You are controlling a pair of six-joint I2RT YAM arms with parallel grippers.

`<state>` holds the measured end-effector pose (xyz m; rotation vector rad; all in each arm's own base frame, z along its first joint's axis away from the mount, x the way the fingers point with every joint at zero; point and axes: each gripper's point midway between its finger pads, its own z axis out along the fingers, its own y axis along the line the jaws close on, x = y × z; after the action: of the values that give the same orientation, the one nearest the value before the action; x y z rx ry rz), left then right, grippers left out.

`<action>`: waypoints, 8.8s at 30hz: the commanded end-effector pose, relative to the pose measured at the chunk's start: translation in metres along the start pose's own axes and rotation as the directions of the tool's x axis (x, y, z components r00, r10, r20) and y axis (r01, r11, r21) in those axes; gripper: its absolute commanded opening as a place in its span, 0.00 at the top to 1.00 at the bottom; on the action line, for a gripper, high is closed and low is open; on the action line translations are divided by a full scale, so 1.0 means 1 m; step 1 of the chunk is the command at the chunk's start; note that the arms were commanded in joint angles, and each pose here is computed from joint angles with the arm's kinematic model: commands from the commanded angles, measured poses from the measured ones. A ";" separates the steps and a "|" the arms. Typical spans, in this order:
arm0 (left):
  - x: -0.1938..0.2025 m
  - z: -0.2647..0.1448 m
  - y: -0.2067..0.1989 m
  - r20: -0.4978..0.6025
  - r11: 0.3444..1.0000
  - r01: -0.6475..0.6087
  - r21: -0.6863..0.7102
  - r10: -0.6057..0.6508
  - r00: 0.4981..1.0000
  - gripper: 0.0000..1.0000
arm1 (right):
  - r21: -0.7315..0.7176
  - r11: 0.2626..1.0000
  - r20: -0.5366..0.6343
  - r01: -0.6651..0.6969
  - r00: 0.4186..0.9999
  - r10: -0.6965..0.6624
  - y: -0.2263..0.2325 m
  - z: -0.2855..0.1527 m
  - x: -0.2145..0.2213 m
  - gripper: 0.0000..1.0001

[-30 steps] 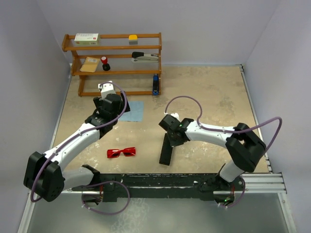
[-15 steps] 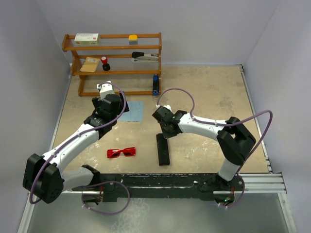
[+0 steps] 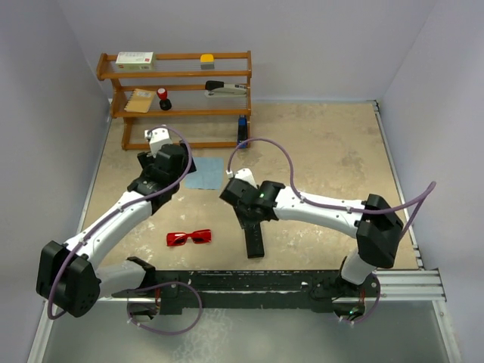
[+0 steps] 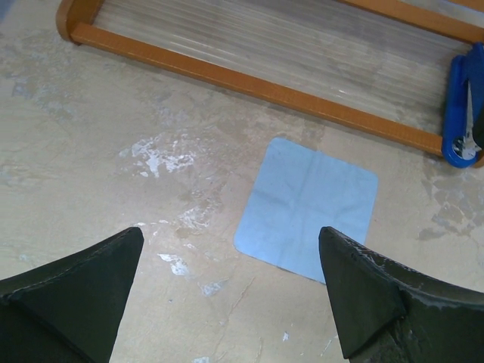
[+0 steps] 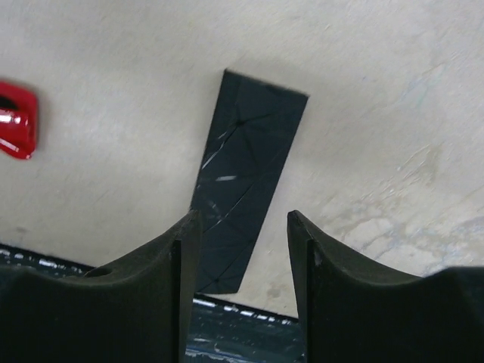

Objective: Organize the sunglasses
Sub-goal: Adjust the sunglasses case at the center of the board, then open the sunglasses case at the center of the board, then adjust the sunglasses case at the center of the board.

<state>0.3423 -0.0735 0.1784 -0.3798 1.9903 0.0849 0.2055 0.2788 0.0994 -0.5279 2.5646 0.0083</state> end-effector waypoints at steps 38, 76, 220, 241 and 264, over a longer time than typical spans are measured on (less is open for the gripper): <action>-0.021 0.000 0.023 0.015 0.985 0.174 -0.011 -0.174 0.985 0.03 | 0.260 0.961 -0.086 0.100 0.993 -0.080 0.010 0.000 0.061 0.40; -0.021 -0.001 0.017 0.005 0.983 0.185 0.021 -0.185 0.983 0.03 | 0.425 0.905 -0.048 -0.025 0.998 0.050 -0.071 -0.014 0.077 0.43; -0.028 -0.001 0.040 0.019 0.985 0.163 -0.053 -0.162 0.987 0.03 | 0.295 0.894 0.018 -0.337 0.938 0.347 -0.202 0.132 -0.030 1.00; -0.026 -0.003 0.039 0.012 0.983 0.178 -0.042 -0.178 0.984 0.03 | 0.149 0.962 0.105 -0.231 0.971 0.217 -0.130 0.074 -0.051 1.00; -0.027 -0.011 0.045 0.021 0.983 0.176 -0.047 -0.175 0.984 0.03 | 0.069 0.982 0.058 -0.176 0.983 0.173 -0.067 0.105 -0.067 1.00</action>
<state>0.3317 -0.0317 0.1919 -0.5634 1.9678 0.0312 0.3149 0.2325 0.0282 -0.3168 2.5898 -0.0732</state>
